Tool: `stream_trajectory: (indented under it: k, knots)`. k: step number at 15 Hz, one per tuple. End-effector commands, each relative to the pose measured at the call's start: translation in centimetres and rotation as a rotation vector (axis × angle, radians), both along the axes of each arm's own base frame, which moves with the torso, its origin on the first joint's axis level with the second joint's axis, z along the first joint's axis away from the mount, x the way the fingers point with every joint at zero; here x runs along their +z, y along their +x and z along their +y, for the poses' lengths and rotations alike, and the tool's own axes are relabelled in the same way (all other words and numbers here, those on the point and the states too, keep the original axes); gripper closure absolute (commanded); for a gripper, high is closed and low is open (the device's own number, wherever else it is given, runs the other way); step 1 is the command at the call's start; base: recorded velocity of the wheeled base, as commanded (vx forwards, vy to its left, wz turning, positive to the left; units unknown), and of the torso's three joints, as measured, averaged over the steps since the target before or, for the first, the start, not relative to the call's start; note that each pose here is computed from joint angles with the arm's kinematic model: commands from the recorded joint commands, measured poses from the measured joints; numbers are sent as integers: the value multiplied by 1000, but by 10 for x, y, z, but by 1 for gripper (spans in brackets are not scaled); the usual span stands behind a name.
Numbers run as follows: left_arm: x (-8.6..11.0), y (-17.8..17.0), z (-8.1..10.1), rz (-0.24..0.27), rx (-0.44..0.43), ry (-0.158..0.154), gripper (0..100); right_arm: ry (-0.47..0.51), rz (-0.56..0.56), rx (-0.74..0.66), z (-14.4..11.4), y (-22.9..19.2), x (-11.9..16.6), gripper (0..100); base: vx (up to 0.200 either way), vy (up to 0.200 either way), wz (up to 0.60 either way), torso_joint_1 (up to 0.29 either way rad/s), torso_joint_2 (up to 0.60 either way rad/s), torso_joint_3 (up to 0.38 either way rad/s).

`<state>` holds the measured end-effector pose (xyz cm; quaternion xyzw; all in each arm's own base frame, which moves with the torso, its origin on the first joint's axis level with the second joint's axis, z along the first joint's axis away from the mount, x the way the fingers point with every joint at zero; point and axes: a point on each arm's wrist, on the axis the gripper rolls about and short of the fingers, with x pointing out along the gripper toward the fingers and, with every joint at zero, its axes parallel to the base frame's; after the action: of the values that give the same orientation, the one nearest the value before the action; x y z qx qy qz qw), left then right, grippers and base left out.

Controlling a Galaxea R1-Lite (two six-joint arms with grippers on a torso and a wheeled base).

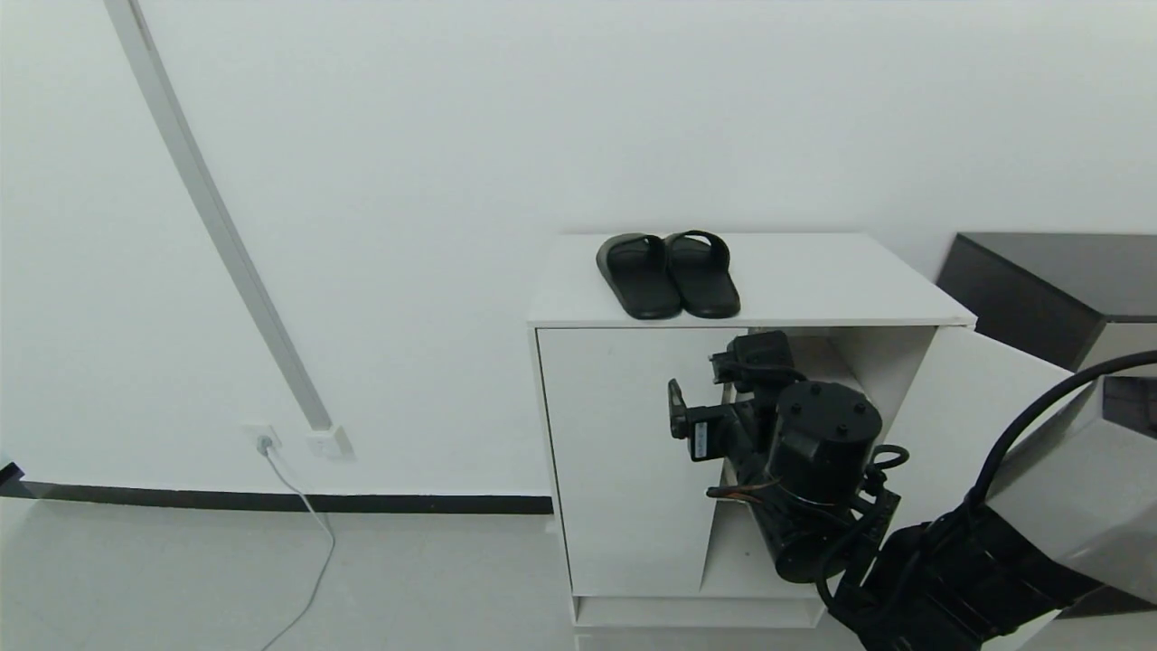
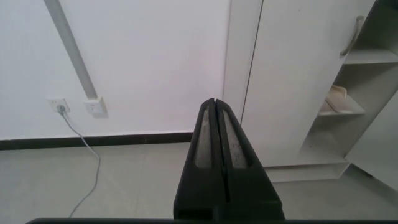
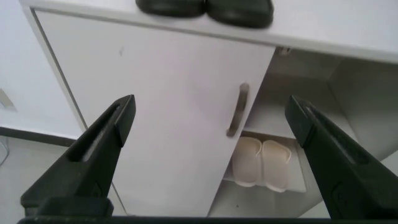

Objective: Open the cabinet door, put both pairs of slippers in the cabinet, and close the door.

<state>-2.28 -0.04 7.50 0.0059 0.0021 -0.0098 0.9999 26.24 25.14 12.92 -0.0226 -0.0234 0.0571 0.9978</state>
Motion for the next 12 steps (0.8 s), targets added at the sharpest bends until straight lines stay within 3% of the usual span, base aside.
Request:
stream_trajectory:
  k: [1,12]
  knots:
    - [0,0,0,0,0,0,100,1,-1,0,0,0,0,0,0,0,0,217,-549,-325]
    - [0,0,0,0,0,0,100,-30,26,16,-3,2,-11,0,0,0,0,235,-527,-291]
